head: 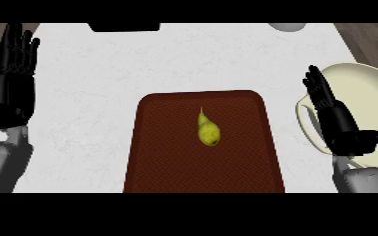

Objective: Pick the pear from the tray and place it in the pot

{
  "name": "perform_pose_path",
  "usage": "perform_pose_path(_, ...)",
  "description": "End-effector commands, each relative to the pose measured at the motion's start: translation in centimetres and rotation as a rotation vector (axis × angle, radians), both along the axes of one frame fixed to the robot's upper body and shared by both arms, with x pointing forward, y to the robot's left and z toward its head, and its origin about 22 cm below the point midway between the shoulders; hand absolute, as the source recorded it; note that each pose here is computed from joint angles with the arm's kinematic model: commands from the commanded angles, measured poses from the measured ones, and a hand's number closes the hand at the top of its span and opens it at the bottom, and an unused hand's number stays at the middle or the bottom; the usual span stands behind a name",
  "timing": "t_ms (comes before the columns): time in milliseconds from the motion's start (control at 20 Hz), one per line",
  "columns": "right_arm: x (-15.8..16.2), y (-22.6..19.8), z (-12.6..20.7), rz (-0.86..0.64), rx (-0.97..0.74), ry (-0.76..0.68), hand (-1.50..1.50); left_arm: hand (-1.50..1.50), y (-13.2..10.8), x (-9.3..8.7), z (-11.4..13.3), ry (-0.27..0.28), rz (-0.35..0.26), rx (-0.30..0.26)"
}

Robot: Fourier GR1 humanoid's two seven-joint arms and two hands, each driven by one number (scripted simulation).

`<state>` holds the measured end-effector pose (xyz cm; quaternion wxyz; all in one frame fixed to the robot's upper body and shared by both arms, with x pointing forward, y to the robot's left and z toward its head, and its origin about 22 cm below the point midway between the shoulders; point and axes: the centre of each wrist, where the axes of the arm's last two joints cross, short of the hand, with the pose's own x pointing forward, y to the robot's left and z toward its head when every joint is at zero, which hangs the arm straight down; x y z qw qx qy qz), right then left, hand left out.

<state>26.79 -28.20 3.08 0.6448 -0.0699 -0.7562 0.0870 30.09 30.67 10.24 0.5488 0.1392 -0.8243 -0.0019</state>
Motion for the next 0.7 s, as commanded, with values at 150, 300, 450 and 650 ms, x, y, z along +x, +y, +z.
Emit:
perform_pose_path(150,3.2,1.4,7.1,0.219,-0.048,-0.338,1.50,0.00,-4.3,-2.7,-4.1,0.127,-0.075,-0.076)
perform_pose_path(300,3.2,-5.4,9.3,0.027,-0.612,-0.275,1.50,0.00,-5.2,-3.3,-7.2,0.235,-0.092,-0.138)
perform_pose_path(450,2.6,1.6,3.9,-0.108,-0.365,-0.276,-1.50,0.00,-8.2,-6.1,-10.4,0.265,-0.117,-0.161)
perform_pose_path(650,-0.5,6.7,4.3,0.089,-0.239,-0.427,-1.50,0.00,-8.2,-4.7,-8.3,0.264,-0.100,-0.170)
